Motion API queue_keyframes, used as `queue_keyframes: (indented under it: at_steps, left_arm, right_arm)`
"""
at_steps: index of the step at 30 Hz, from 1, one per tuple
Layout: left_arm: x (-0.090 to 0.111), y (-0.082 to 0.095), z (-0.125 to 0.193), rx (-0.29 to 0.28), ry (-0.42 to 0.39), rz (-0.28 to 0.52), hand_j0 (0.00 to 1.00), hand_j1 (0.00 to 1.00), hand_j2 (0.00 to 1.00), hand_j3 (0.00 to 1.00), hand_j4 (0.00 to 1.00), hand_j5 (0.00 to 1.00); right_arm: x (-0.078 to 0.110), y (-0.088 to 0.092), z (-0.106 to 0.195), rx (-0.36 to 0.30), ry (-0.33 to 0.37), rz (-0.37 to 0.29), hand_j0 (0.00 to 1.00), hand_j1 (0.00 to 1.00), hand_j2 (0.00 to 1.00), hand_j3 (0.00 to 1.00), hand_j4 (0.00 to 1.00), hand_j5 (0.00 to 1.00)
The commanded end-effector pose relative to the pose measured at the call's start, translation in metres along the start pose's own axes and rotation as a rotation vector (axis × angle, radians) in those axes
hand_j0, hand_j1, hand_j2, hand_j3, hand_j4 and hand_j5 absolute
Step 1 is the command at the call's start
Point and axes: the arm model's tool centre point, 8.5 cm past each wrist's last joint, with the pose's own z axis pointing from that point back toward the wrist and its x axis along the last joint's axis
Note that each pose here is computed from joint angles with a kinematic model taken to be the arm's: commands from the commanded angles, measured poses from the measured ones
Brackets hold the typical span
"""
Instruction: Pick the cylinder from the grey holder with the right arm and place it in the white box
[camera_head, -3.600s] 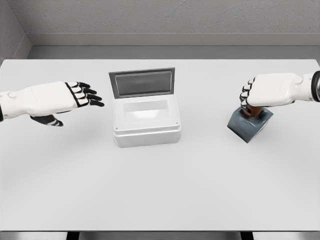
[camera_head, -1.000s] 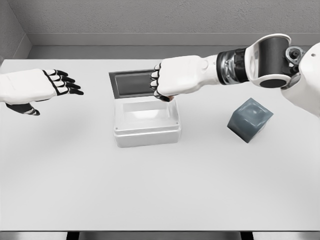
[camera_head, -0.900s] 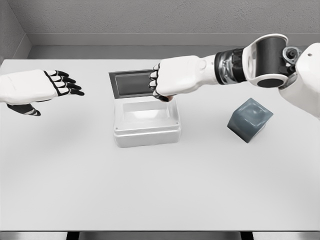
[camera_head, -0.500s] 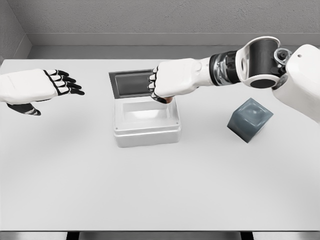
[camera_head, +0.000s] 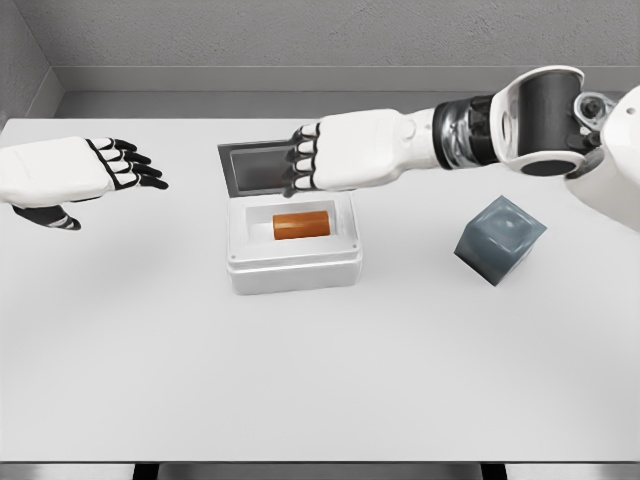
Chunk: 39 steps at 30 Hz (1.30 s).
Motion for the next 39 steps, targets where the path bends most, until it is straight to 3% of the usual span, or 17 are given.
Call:
queue_keyframes:
  at_steps: [1, 3, 5, 6, 8, 10, 12, 16, 19, 21, 25, 27, 39]
  left_arm:
    - [-0.002, 0.002, 0.001, 0.007, 0.006, 0.004, 1.0, 1.0, 1.0, 1.0, 1.0, 1.0]
    - [-0.012, 0.016, 0.002, 0.032, 0.027, -0.012, 1.0, 1.0, 1.0, 1.0, 1.0, 1.0]
    - [-0.006, 0.023, -0.014, 0.065, 0.007, -0.027, 1.0, 1.0, 1.0, 1.0, 1.0, 1.0]
    - [-0.002, 0.024, -0.036, 0.074, 0.007, -0.055, 1.0, 1.0, 1.0, 1.0, 1.0, 1.0]
    - [-0.012, 0.029, -0.057, 0.059, 0.027, -0.071, 1.0, 1.0, 1.0, 1.0, 1.0, 1.0]
    - [-0.028, 0.045, -0.053, 0.065, 0.061, -0.083, 1.0, 1.0, 1.0, 1.0, 1.0, 1.0]
    - [-0.056, 0.04, -0.044, 0.047, 0.128, -0.034, 1.0, 1.0, 1.0, 1.0, 1.0, 1.0]
    - [-0.052, 0.041, -0.063, 0.012, 0.092, -0.043, 1.0, 1.0, 1.0, 1.0, 1.0, 1.0]
    - [-0.052, 0.051, -0.085, -0.005, 0.068, -0.051, 1.0, 1.0, 1.0, 1.0, 1.0, 1.0]
    - [-0.046, 0.051, -0.106, -0.017, 0.035, -0.043, 1.0, 1.0, 1.0, 1.0, 1.0, 1.0]
    - [-0.048, 0.047, -0.13, -0.068, 0.054, -0.065, 1.0, 1.0, 1.0, 1.0, 1.0, 1.0]
    - [-0.051, 0.047, -0.131, -0.078, 0.066, -0.074, 1.0, 1.0, 1.0, 1.0, 1.0, 1.0]
    - [-0.037, 0.05, -0.164, -0.159, 0.062, -0.185, 1.0, 1.0, 1.0, 1.0, 1.0, 1.0]
  right_arm:
    - [0.003, -0.005, 0.041, -0.045, 0.004, -0.042, 0.98, 0.98, 0.98, 0.98, 0.98, 0.98]
    - [-0.006, -0.003, 0.074, -0.088, 0.043, -0.114, 0.98, 0.98, 0.98, 0.98, 0.98, 0.98]
    - [-0.013, 0.002, 0.116, -0.147, 0.087, -0.219, 0.98, 0.98, 0.98, 0.98, 0.98, 0.98]
    - [-0.015, 0.005, 0.146, -0.205, 0.114, -0.296, 0.98, 0.98, 0.98, 0.98, 0.98, 0.98]
    - [-0.011, 0.014, 0.175, -0.285, 0.125, -0.41, 0.98, 0.98, 0.98, 0.98, 0.98, 0.98]
    - [-0.002, 0.029, 0.176, -0.354, 0.092, -0.523, 0.98, 0.98, 0.98, 0.98, 0.98, 0.98]
    - [0.012, 0.053, 0.176, -0.439, 0.058, -0.674, 0.98, 0.98, 0.98, 0.98, 0.98, 0.98]
    - [0.037, 0.092, 0.173, -0.562, 0.056, -0.855, 0.98, 0.98, 0.98, 0.98, 0.98, 0.98]
    - [0.052, 0.111, 0.162, -0.587, 0.056, -0.923, 1.0, 1.0, 1.0, 1.0, 1.0, 1.0]
    - [0.062, 0.118, 0.143, -0.639, 0.03, -0.966, 1.0, 1.0, 1.0, 1.0, 1.0, 1.0]
    - [0.077, 0.136, 0.123, -0.682, 0.014, -1.051, 1.0, 1.0, 1.0, 1.0, 1.0, 1.0]
    - [0.073, 0.14, 0.128, -0.696, 0.043, -1.056, 1.0, 1.0, 1.0, 1.0, 1.0, 1.0]
    - [0.076, 0.147, 0.128, -0.709, 0.056, -1.078, 1.0, 1.0, 1.0, 1.0, 1.0, 1.0]
